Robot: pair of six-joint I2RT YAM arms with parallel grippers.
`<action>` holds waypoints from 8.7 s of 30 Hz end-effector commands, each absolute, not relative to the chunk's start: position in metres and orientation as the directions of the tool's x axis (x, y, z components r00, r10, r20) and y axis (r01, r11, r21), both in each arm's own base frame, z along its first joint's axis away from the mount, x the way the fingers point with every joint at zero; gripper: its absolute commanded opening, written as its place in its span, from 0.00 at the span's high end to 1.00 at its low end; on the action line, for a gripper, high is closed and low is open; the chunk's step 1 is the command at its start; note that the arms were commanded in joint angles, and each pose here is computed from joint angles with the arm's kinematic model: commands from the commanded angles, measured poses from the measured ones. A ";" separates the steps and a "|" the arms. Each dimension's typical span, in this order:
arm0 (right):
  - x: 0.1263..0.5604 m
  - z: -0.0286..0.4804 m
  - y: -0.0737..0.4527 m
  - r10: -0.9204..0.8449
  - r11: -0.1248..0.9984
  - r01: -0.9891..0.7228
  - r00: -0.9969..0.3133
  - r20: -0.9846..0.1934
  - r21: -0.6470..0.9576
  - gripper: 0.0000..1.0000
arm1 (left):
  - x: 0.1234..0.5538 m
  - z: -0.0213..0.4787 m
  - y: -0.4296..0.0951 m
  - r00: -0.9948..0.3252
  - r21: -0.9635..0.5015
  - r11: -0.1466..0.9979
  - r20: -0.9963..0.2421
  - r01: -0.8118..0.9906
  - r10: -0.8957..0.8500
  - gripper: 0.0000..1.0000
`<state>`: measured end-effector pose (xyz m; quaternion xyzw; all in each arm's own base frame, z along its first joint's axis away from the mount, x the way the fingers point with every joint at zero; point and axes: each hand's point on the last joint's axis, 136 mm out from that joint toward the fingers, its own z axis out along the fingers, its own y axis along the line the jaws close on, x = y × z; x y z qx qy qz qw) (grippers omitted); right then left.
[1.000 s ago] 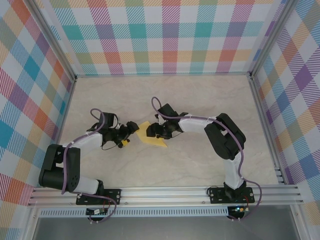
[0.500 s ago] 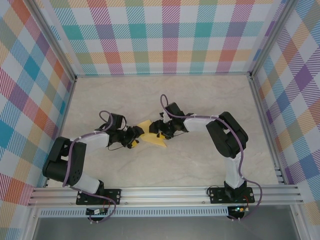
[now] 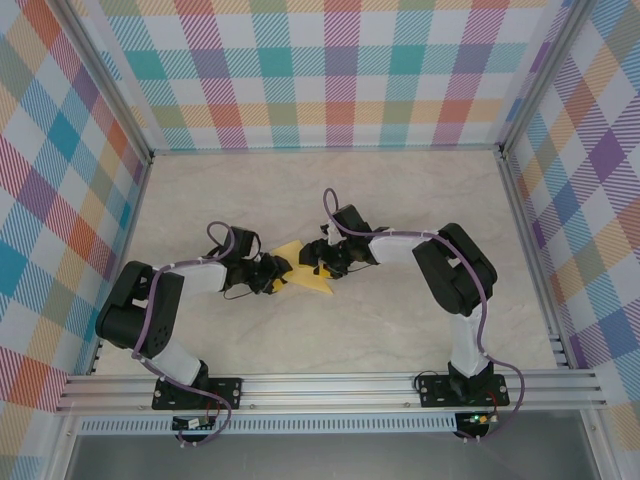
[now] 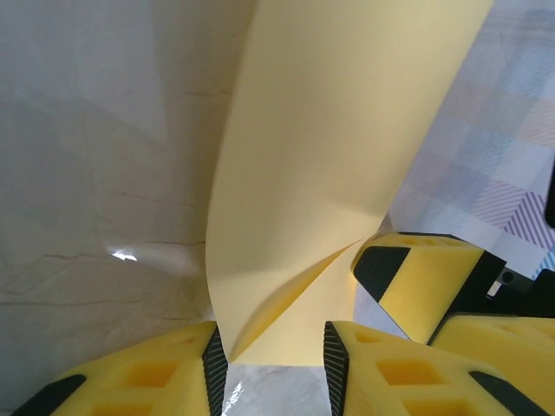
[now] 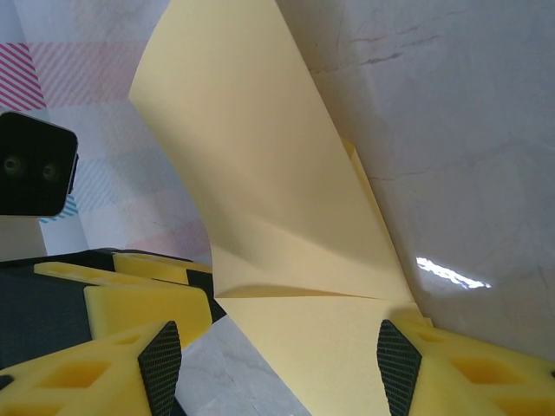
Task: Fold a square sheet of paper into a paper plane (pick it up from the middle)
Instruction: Fold the wing for the fifth time at the center of the table.
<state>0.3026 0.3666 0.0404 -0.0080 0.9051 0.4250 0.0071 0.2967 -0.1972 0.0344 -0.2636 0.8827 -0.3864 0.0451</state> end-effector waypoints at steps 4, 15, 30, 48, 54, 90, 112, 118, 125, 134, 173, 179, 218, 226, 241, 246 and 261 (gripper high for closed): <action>0.294 0.006 0.350 0.006 0.695 0.034 -0.999 0.041 0.719 0.36 | 0.308 0.038 -0.205 -0.860 -0.723 0.554 0.110 -0.413 -0.499 0.68; 0.302 0.025 0.351 -0.042 0.679 -0.103 -0.994 -0.101 0.727 0.34 | 0.307 0.042 -0.201 -0.859 -0.717 0.570 0.079 -0.401 -0.506 0.84; 0.312 0.084 0.334 -0.167 0.672 -0.544 -0.772 -0.613 0.502 0.31 | 0.307 0.061 -0.206 -0.863 -0.699 0.593 0.067 -0.399 -0.502 1.00; 0.274 0.070 0.380 -0.470 0.542 -0.840 -0.284 -0.836 -0.019 0.35 | 0.294 0.080 -0.207 -0.867 -0.625 0.652 0.082 -0.429 -0.492 1.00; 0.283 0.065 0.385 -0.469 0.592 -0.798 -0.226 -0.854 -0.114 0.39 | 0.295 0.079 -0.209 -0.868 -0.622 0.654 0.088 -0.431 -0.489 1.00; 0.292 0.063 0.393 -0.466 0.675 -0.710 -0.199 -0.862 -0.200 0.60 | 0.299 0.072 -0.210 -0.856 -0.606 0.651 0.102 -0.457 -0.506 1.00; 0.285 0.045 0.385 -0.419 0.700 -0.708 -0.299 -0.858 -0.095 0.89 | 0.315 0.106 -0.178 -0.816 -0.646 0.622 0.003 -0.442 -0.577 0.49; 0.275 0.042 0.386 -0.345 0.680 -0.731 -0.392 -0.853 0.061 0.92 | 0.313 0.108 -0.159 -0.783 -0.644 0.609 -0.025 -0.463 -0.622 0.34; 0.273 0.038 0.378 -0.265 0.668 -0.708 -0.514 -0.815 0.230 0.92 | 0.311 0.101 -0.154 -0.771 -0.668 0.584 -0.025 -0.461 -0.637 0.33; 0.278 0.041 0.368 -0.150 0.624 -0.636 -0.668 -0.729 0.454 0.90 | 0.307 0.094 -0.161 -0.806 -0.708 0.590 -0.050 -0.388 -0.589 0.42; 0.278 0.030 0.375 -0.151 0.512 -0.481 -0.866 -0.476 0.711 0.79 | 0.324 0.070 -0.200 -0.886 -0.765 0.593 -0.064 -0.252 -0.458 0.64; 0.278 0.028 0.376 -0.156 0.495 -0.431 -0.898 -0.411 0.755 0.79 | 0.326 0.067 -0.200 -0.887 -0.761 0.600 -0.072 -0.247 -0.456 0.68; 0.274 0.017 0.377 -0.218 0.492 -0.329 -0.943 -0.253 0.806 0.82 | 0.342 0.080 -0.215 -0.888 -0.824 0.549 -0.138 -0.143 -0.438 0.74; 0.277 0.024 0.379 -0.220 0.486 -0.337 -0.940 -0.261 0.806 0.79 | 0.338 0.059 -0.214 -0.894 -0.800 0.566 -0.092 -0.196 -0.440 0.76; 0.280 0.046 0.380 -0.208 0.474 -0.352 -0.935 -0.286 0.807 0.69 | 0.337 0.051 -0.208 -0.885 -0.776 0.587 -0.082 -0.232 -0.458 0.77; 0.282 0.052 0.377 -0.194 0.488 -0.357 -0.934 -0.300 0.796 0.68 | 0.337 0.048 -0.208 -0.885 -0.769 0.591 -0.072 -0.245 -0.460 0.77; 0.280 0.047 0.363 -0.185 0.562 -0.351 -0.936 -0.300 0.749 0.66 | 0.338 0.046 -0.209 -0.889 -0.767 0.593 -0.065 -0.247 -0.454 0.77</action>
